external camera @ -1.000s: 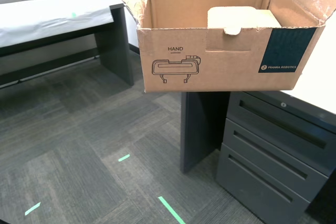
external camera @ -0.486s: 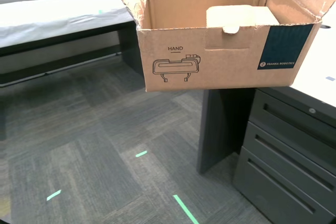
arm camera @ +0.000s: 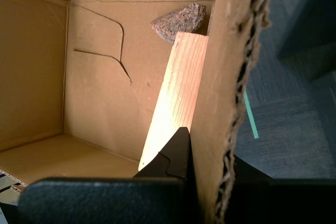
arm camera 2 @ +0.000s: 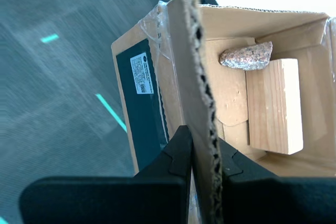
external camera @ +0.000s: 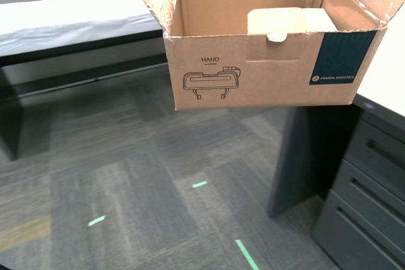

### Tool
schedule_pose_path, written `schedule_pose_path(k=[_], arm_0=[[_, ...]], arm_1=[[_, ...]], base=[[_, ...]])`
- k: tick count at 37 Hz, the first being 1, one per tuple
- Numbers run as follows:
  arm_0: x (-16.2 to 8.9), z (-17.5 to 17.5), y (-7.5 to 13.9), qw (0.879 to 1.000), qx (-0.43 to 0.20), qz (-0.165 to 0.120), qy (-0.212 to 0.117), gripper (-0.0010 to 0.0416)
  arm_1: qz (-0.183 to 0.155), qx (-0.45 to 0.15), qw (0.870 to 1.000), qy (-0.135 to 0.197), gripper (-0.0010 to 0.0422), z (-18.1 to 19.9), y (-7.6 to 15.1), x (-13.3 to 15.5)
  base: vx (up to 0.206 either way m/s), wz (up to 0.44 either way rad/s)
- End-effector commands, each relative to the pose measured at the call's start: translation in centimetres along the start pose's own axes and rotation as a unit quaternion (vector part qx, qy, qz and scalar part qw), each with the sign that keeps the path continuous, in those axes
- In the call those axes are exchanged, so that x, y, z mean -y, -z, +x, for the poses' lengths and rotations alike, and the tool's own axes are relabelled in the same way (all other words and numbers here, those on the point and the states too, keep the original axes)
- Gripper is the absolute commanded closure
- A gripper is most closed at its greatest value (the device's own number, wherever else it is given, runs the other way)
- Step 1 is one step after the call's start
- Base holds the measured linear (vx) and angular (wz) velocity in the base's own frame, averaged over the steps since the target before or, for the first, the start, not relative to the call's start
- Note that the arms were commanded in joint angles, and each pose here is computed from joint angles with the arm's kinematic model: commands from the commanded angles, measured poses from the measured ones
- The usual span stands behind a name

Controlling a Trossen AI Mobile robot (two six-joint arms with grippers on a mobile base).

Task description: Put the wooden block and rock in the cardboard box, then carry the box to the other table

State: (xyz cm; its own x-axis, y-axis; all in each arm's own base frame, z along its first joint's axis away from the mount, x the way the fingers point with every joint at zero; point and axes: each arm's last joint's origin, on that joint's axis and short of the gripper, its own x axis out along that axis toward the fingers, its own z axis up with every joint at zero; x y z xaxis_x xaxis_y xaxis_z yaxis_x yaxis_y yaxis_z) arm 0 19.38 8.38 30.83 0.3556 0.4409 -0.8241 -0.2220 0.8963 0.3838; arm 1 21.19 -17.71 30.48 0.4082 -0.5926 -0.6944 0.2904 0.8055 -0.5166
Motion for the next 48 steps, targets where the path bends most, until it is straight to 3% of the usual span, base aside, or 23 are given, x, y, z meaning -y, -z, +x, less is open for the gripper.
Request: schedule_pose_path(k=[1,6,11,30,48], arm_0=[[-0.16,-0.05,-0.01,1.000,-0.004,0.011,-0.020,0.0406],[-0.23,-0.04,0.00,0.999,-0.005,0.040,-0.024,0.0406],[-0.25,-0.04,-0.06,0.999,-0.002,0.037,-0.025,0.0406],[-0.34,-0.04,-0.29,0.999,0.010,0.015,-0.030,0.0406],[-0.40,-0.05,-0.41,0.999,0.015,0.006,-0.035,0.0406]], arm_1=[[0.036,0.005,0.999,0.006,0.0413,-0.02,-0.12,0.10],[0.055,-0.010,0.998,0.023,0.0413,0.03,-0.01,0.15],[0.053,-0.014,0.998,0.034,0.0413,0.02,0.01,0.26],[-0.044,0.043,0.998,0.021,0.0413,-0.01,-0.81,0.47],[-0.041,0.042,0.998,0.020,0.0413,0.00,-0.79,0.47]], base=[[0.062,0.380],[0.060,0.333],[0.053,0.226],[0.041,0.059],[0.063,-0.018]])
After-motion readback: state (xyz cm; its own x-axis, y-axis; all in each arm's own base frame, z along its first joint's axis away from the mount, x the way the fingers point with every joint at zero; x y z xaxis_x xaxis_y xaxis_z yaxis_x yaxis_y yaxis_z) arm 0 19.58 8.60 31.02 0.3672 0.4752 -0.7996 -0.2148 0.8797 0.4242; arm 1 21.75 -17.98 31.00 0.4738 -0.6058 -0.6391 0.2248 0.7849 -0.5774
